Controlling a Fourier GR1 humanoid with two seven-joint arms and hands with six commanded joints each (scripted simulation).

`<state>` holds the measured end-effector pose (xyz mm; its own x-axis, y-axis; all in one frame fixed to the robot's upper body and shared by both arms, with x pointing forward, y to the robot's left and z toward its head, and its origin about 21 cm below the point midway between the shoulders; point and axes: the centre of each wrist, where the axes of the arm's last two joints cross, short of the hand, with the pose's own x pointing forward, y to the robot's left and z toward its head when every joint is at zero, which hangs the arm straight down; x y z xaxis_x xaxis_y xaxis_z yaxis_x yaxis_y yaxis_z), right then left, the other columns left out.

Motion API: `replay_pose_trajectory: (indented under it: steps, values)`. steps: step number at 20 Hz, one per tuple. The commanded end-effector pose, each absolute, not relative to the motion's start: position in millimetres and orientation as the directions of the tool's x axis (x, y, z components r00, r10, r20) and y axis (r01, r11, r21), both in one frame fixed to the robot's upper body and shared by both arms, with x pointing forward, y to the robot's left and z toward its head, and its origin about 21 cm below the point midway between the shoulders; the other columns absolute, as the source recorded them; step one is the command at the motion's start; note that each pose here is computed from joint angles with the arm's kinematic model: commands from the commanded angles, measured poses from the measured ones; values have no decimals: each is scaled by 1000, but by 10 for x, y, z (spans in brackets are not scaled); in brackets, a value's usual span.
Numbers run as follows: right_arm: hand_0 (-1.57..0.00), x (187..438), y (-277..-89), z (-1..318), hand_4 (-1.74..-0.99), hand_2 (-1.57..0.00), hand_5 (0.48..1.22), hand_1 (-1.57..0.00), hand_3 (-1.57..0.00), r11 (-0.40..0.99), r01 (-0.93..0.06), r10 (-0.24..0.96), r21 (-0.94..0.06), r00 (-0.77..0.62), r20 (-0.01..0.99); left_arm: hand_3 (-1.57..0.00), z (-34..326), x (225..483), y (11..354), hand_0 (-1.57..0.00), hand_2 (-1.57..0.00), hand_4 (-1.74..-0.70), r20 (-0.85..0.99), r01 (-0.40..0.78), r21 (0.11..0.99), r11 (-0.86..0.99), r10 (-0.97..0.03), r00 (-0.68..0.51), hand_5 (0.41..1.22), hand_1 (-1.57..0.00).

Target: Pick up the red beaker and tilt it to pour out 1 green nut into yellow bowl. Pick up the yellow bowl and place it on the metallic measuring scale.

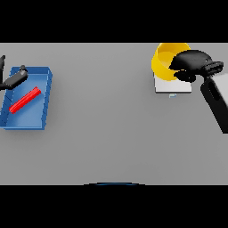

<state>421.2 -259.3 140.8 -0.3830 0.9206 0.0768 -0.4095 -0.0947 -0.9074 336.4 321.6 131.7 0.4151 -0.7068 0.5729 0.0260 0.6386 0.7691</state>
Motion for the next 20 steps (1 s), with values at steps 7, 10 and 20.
replay_pose_trajectory:
  steps: [7, 10, 20]
  values:
    - [-1571, 4367, -2739, 1090, -1724, -1571, 1221, -1568, -1410, -75, -430, 944, -900, -321, 75, 1, 1303, 3342, 3232, 1, 1, -807, 566, 26, 771, 636, -703, 430, 749, 1]
    - [-1571, 4382, -2726, 943, -1727, -1563, 1221, -1518, -1482, -56, -447, 949, -893, -301, 91, 1, 1315, 3379, 3219, 1, 1, -796, 569, 27, 771, 637, -706, 422, 733, 1]
    - [-1219, 4451, -2772, 880, -1548, -1132, 1053, -1083, -824, -14, -493, 960, -870, -250, 127, 1, 1260, 3409, 3179, 1, 1, -812, 565, 33, 771, 636, -708, 423, 744, 1]
